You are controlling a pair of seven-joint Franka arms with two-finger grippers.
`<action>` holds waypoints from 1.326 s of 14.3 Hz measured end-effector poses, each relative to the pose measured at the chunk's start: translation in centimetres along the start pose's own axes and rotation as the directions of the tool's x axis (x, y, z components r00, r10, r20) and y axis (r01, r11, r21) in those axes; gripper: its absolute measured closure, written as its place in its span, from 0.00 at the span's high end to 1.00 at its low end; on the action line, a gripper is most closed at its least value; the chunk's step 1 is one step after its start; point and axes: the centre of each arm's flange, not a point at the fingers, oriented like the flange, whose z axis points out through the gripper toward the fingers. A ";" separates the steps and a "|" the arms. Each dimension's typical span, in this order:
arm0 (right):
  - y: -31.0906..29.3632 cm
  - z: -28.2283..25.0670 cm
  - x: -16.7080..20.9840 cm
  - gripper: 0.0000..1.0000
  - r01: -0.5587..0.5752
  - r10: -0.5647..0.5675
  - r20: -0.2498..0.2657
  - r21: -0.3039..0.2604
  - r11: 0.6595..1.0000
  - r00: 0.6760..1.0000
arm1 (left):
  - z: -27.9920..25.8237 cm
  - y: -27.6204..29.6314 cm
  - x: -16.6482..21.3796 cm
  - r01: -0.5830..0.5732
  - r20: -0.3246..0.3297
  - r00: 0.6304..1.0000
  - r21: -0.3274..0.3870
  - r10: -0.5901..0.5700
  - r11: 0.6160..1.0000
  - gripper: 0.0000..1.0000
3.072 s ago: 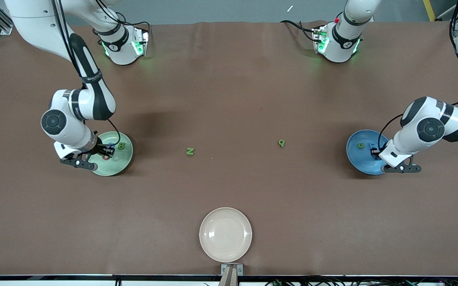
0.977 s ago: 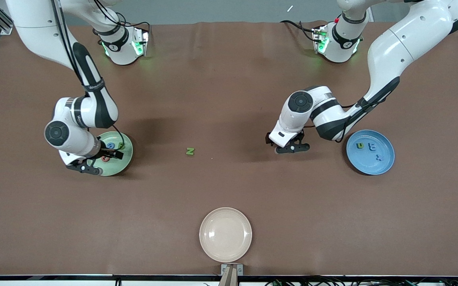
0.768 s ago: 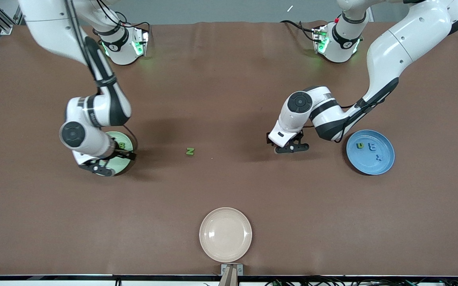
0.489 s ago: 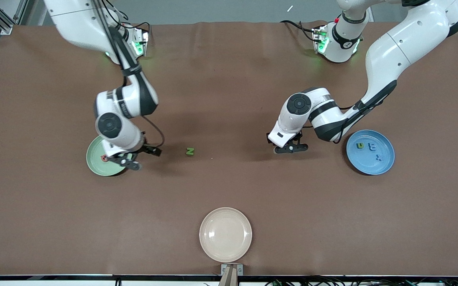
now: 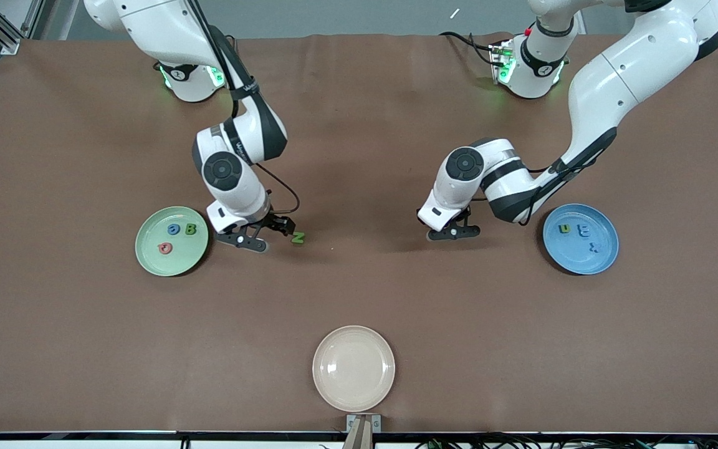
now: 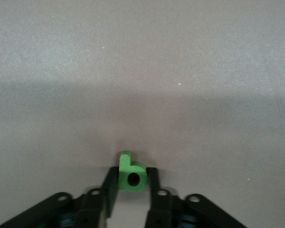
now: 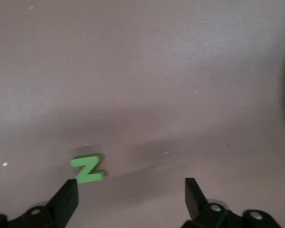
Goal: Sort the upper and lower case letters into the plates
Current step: 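Grasp the green b with the left gripper while the right gripper grasps Z, then drop the b in the blue plate while the right gripper drops Z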
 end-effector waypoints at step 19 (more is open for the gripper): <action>-4.9 5.2 -2.4 0.49 0.060 -0.060 -0.044 -0.001 0.998 0.997 | -6.9 -24.0 10.6 0.025 0.053 0.998 0.056 -0.028 0.998 0.27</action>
